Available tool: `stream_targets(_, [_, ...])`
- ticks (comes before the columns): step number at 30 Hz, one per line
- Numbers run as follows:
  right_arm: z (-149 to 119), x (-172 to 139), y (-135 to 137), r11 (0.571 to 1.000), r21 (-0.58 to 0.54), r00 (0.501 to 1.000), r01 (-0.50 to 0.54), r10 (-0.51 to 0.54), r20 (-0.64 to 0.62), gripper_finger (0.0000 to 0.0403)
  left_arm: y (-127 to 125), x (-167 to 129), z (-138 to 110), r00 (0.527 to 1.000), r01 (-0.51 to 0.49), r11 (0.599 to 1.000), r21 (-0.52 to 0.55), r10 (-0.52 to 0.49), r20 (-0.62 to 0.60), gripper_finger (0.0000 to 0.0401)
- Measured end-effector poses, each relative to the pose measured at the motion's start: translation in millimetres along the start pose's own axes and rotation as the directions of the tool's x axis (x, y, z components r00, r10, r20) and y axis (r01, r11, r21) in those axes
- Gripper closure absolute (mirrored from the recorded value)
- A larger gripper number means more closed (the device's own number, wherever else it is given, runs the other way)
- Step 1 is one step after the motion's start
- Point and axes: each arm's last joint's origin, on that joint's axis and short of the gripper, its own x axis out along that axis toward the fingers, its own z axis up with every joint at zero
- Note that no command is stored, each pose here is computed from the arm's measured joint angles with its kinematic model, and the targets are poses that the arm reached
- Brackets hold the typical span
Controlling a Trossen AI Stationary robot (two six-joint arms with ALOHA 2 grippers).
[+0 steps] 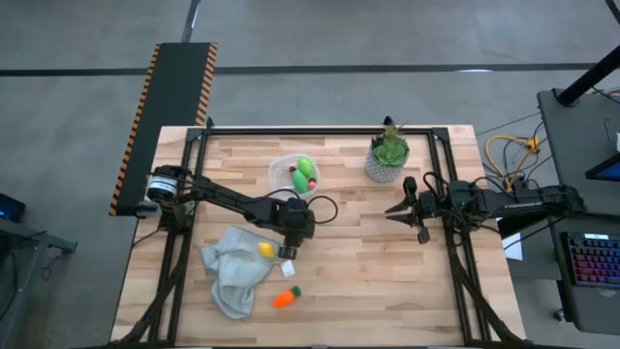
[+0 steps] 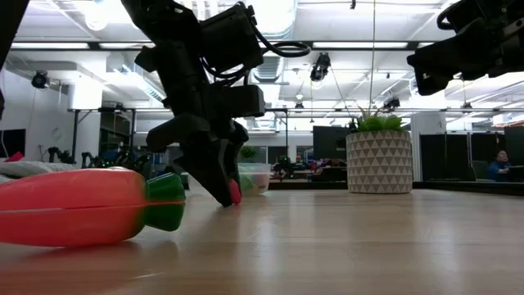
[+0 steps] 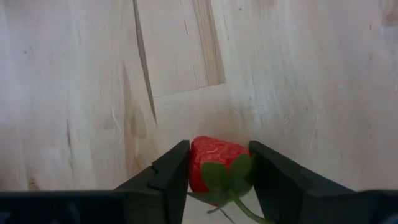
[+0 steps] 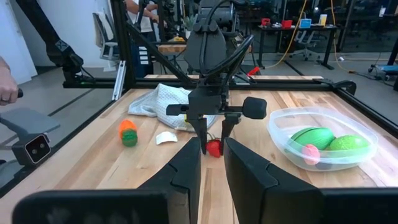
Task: Pick and placing Produce into tupperware
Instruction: Put the red strawberry into the transparent bin
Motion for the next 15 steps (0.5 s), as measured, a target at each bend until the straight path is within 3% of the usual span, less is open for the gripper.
stream_targets(5, [0.0, 0.0, 0.0, 1.000, 0.001, 1.000, 0.000, 0.000, 0.000, 0.0339, 0.0, 0.0, -0.1, 1.000, 0.000, 1.000, 0.000, 0.000, -0.001, 0.0281])
stream_targets(15, [0.0, 0.0, 0.0, 1.000, 0.000, 1.000, 0.000, 0.000, 0.000, 0.0339, 0.1, -0.5, 0.4, 1.000, -0.001, 1.000, -0.001, 0.001, -0.003, 0.0276])
